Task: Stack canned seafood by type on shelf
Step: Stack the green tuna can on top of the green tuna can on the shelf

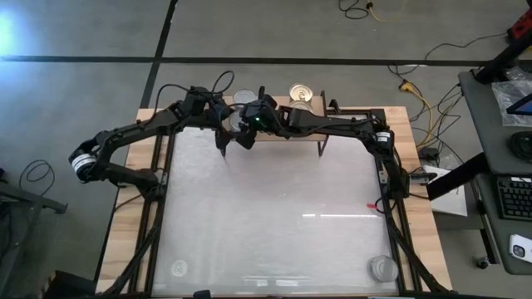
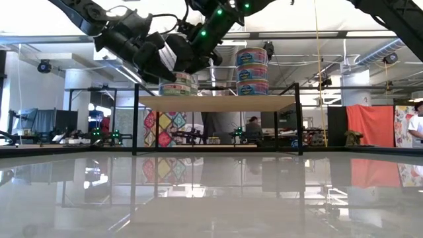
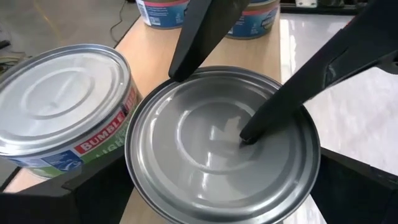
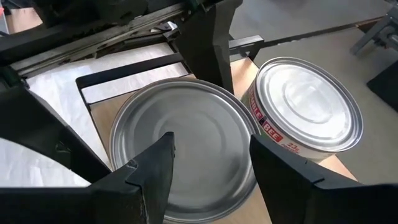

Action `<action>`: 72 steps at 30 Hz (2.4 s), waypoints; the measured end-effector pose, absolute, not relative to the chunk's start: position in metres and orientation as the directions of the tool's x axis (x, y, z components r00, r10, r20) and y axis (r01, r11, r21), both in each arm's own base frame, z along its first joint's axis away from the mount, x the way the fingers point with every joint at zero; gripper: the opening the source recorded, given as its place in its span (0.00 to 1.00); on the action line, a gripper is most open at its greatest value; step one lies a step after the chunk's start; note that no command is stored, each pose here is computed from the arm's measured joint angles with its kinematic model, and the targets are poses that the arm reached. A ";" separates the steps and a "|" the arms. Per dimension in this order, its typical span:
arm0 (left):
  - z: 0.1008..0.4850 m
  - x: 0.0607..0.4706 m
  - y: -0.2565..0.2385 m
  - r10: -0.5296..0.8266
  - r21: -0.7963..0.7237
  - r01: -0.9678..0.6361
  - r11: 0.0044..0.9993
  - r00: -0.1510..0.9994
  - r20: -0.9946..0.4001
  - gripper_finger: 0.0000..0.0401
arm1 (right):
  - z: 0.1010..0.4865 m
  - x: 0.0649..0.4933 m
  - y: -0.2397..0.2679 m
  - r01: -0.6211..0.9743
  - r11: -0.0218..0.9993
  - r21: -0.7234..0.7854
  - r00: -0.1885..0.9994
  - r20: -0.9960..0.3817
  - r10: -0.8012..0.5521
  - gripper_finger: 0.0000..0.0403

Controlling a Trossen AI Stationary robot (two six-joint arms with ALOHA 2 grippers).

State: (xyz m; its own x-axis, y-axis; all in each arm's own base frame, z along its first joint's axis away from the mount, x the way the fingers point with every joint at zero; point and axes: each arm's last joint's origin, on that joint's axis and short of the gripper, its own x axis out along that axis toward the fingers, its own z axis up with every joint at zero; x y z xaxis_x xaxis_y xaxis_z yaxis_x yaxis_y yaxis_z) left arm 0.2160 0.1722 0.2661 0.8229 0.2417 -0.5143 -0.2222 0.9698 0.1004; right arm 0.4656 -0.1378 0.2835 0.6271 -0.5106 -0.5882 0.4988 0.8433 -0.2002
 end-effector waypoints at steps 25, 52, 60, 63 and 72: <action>0.265 0.211 0.169 0.251 0.117 -0.222 0.968 0.827 -0.503 1.00 | 0.282 0.464 -0.138 0.488 0.846 -0.215 0.616 -0.602 -0.508 0.50; 0.243 0.204 0.162 0.291 0.128 -0.263 0.956 0.896 -0.336 1.00 | 0.280 0.461 -0.138 0.494 0.840 -0.224 0.586 -0.628 -0.512 0.50; 0.246 0.203 0.161 0.297 0.128 -0.269 0.955 0.896 -0.330 1.00 | 0.280 0.460 -0.142 0.501 0.839 -0.214 0.586 -0.630 -0.510 0.50; 0.249 0.202 0.160 0.301 0.146 -0.267 0.953 0.898 -0.320 1.00 | 0.280 0.460 -0.142 0.501 0.838 -0.215 0.585 -0.630 -0.511 0.50; 0.243 0.203 0.161 0.296 0.134 -0.266 0.955 0.895 -0.332 1.00 | 0.280 0.460 -0.143 0.504 0.836 -0.216 0.582 -0.630 -0.514 0.50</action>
